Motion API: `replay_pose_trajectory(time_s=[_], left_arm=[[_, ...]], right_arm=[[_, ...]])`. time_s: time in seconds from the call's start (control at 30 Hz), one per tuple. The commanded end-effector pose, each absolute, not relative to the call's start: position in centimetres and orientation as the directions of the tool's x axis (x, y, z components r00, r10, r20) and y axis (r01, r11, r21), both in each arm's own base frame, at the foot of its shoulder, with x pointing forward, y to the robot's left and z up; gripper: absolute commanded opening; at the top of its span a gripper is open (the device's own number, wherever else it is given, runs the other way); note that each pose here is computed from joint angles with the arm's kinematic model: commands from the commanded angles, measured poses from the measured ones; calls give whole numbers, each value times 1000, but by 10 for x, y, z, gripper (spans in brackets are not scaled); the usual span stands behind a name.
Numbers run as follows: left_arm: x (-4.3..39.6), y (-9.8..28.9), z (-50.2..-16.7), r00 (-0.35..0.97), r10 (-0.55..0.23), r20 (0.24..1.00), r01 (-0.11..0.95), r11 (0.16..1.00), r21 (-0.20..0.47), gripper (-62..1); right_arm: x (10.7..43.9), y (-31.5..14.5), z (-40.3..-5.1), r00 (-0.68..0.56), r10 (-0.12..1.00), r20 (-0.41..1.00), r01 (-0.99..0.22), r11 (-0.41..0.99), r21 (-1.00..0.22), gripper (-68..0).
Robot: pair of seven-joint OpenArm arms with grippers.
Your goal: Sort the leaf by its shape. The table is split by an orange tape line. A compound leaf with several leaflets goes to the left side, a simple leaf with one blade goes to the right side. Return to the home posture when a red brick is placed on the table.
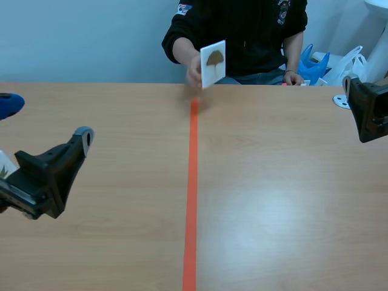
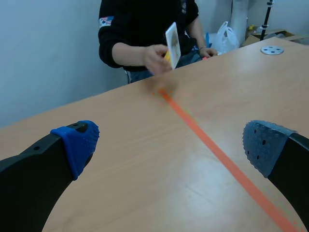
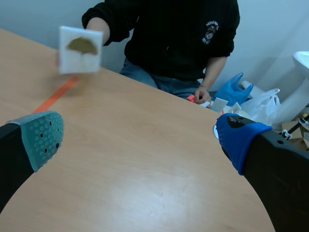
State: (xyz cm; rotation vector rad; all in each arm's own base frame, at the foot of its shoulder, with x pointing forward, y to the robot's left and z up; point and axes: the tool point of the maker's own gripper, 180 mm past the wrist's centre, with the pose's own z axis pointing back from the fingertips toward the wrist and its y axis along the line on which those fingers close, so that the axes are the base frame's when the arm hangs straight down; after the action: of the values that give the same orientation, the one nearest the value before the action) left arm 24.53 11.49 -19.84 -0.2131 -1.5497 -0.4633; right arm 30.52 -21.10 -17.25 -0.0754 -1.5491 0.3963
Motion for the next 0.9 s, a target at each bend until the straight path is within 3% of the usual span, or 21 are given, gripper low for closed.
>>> replay_pose_trajectory(time_s=[0.0,0.33,0.87], left_arm=[[250,110,-186,-91,-148,985,405,898,172,14],[261,122,-182,-110,-182,977,287,935,207,14],[261,122,-182,-111,-183,977,291,934,208,14]], right_arm=[[307,-206,-154,-87,295,952,-211,928,-307,4],[306,-203,-155,-87,294,952,-230,924,-306,4],[307,-203,-155,-87,294,952,-230,924,-307,4]])
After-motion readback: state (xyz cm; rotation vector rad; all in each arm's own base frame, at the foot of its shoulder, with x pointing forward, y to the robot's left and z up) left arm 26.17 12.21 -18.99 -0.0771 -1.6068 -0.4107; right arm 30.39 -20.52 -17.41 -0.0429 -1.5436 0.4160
